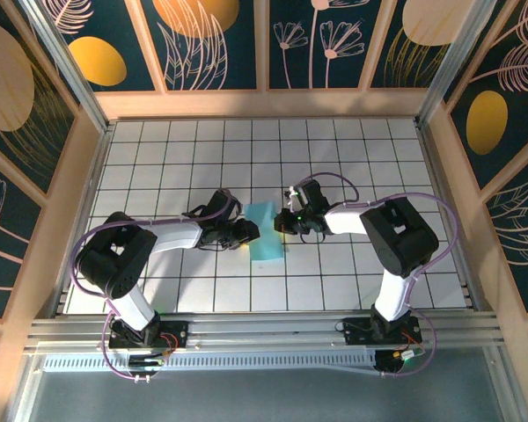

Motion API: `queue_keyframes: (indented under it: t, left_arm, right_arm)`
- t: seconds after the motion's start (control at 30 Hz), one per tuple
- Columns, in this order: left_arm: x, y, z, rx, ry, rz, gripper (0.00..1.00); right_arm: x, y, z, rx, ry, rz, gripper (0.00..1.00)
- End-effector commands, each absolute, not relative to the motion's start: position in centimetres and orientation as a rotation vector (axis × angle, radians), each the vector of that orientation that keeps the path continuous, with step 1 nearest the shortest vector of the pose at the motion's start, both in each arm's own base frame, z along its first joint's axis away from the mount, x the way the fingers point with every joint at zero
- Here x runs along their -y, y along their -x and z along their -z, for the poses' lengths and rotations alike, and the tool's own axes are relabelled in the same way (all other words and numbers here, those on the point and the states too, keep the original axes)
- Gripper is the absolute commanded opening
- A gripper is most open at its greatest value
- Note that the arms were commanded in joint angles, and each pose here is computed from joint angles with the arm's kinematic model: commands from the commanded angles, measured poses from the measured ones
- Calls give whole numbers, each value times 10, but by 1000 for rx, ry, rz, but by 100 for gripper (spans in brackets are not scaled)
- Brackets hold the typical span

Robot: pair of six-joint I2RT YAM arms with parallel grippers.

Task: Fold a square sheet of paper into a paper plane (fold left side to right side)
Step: Third fold the triangle at the center of the table.

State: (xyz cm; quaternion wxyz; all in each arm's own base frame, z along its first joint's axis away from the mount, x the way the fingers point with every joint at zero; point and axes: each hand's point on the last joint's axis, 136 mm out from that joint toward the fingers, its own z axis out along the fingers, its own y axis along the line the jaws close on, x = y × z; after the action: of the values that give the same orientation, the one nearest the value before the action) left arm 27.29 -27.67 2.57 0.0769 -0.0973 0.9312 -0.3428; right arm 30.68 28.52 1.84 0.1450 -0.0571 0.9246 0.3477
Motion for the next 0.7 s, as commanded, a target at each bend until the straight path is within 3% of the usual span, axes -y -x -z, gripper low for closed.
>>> queue_keyframes:
  t: [0.0, 0.13, 0.47, 0.67]
  left_arm:
    - [276, -270, -28, -2788, 327, 1039, 35]
    - [276, -273, -31, -2767, 335, 1042, 34]
    - [276, -269, -35, -2741, 376, 1090, 10]
    - [276, -268, -46, -2708, 412, 1139, 7]
  right_arm:
    - [-271, -299, -2, -2728, 140, -909, 0]
    - [-272, -298, -3, -2728, 143, -910, 0]
    - [-279, -306, -23, -2654, 175, -956, 0]
    - [-278, -318, -62, -2503, 230, -937, 21]
